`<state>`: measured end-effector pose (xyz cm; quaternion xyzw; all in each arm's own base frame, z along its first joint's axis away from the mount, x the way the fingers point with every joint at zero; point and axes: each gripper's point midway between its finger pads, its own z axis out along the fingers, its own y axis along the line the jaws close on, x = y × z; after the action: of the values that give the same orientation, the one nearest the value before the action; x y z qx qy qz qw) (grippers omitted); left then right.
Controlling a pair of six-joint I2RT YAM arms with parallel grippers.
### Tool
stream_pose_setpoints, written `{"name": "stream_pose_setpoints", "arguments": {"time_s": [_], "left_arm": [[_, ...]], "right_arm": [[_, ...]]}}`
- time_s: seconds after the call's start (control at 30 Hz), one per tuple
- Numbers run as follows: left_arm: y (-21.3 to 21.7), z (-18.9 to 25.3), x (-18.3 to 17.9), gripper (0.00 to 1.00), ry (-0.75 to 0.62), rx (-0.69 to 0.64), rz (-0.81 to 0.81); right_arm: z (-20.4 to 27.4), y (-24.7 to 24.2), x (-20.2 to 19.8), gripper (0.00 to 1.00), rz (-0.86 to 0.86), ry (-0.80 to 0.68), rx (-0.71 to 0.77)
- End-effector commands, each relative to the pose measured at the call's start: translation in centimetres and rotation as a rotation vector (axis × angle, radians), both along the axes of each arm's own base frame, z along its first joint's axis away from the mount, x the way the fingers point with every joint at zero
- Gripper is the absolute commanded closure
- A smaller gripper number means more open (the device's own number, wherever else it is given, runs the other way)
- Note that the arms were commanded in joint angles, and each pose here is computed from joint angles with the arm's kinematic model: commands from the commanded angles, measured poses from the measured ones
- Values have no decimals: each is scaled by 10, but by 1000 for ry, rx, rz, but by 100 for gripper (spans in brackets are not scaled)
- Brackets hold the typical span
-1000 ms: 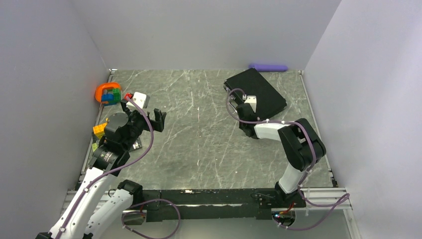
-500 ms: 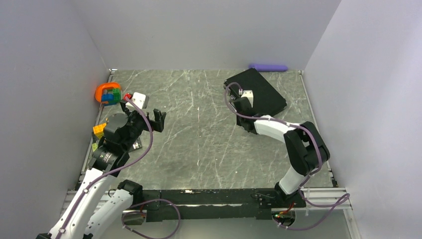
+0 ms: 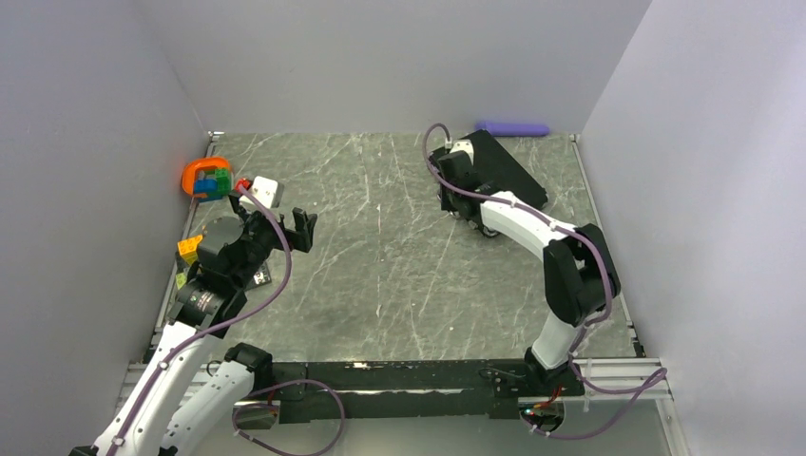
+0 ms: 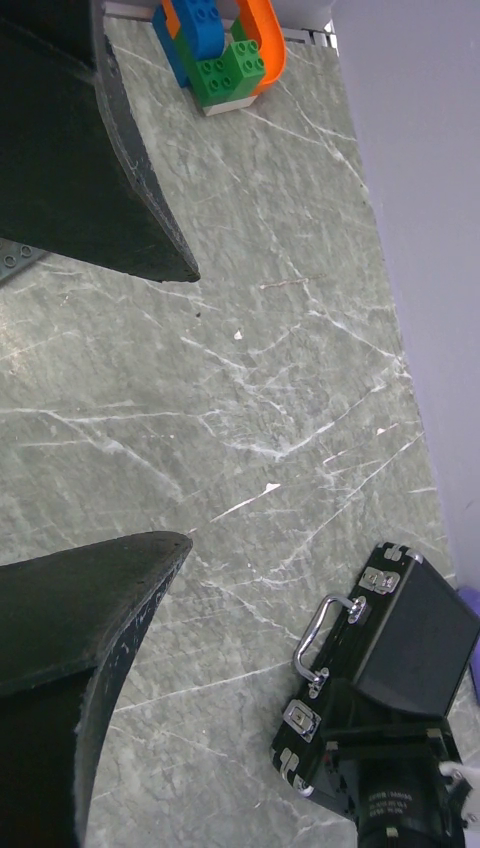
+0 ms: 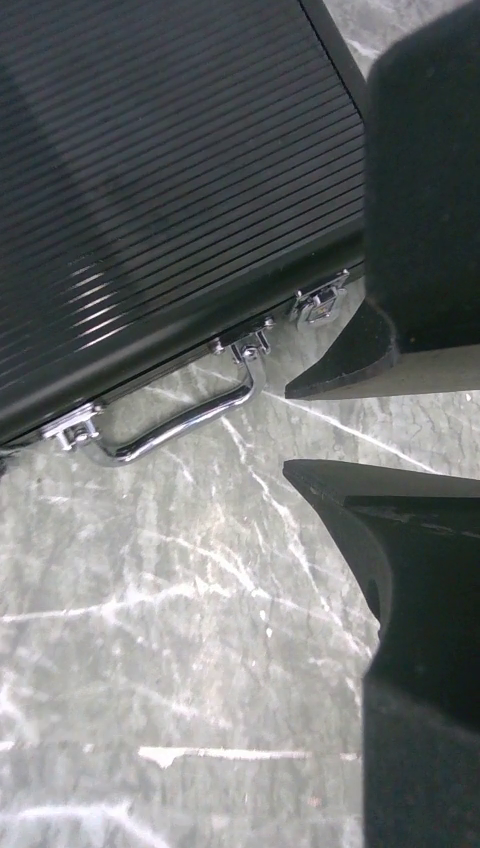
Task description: Pack up texas hold em set
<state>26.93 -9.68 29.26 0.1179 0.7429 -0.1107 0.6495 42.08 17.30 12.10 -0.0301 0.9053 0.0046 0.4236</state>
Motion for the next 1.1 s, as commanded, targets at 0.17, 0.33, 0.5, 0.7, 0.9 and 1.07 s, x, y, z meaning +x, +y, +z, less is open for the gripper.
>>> {"name": "stream_pose_setpoints", "arguments": {"time_s": [0.17,0.33,0.5,0.7,0.9,1.07], "left_arm": [[-4,17,-2,2,-41,-25,-21],[-4,16,-1,2,-41,-25,-18],[-4,16,-2,2,-39,-26,-21],[-4,16,-1,2,-38,-26,-21],[-4,16,-1,2,-38,-26,-20],[-4,15,-1,2,-38,-23,-18]], "right_arm": [[-49,-19,-8,67,-30,162,-120],[-67,-32,-11,67,-64,220,-186],[-76,-48,-13,67,-102,251,-275],[-76,-67,-11,67,-160,232,-374],[-75,-78,-7,67,-195,202,-439],[-72,-88,-7,67,-221,178,-490]]}}
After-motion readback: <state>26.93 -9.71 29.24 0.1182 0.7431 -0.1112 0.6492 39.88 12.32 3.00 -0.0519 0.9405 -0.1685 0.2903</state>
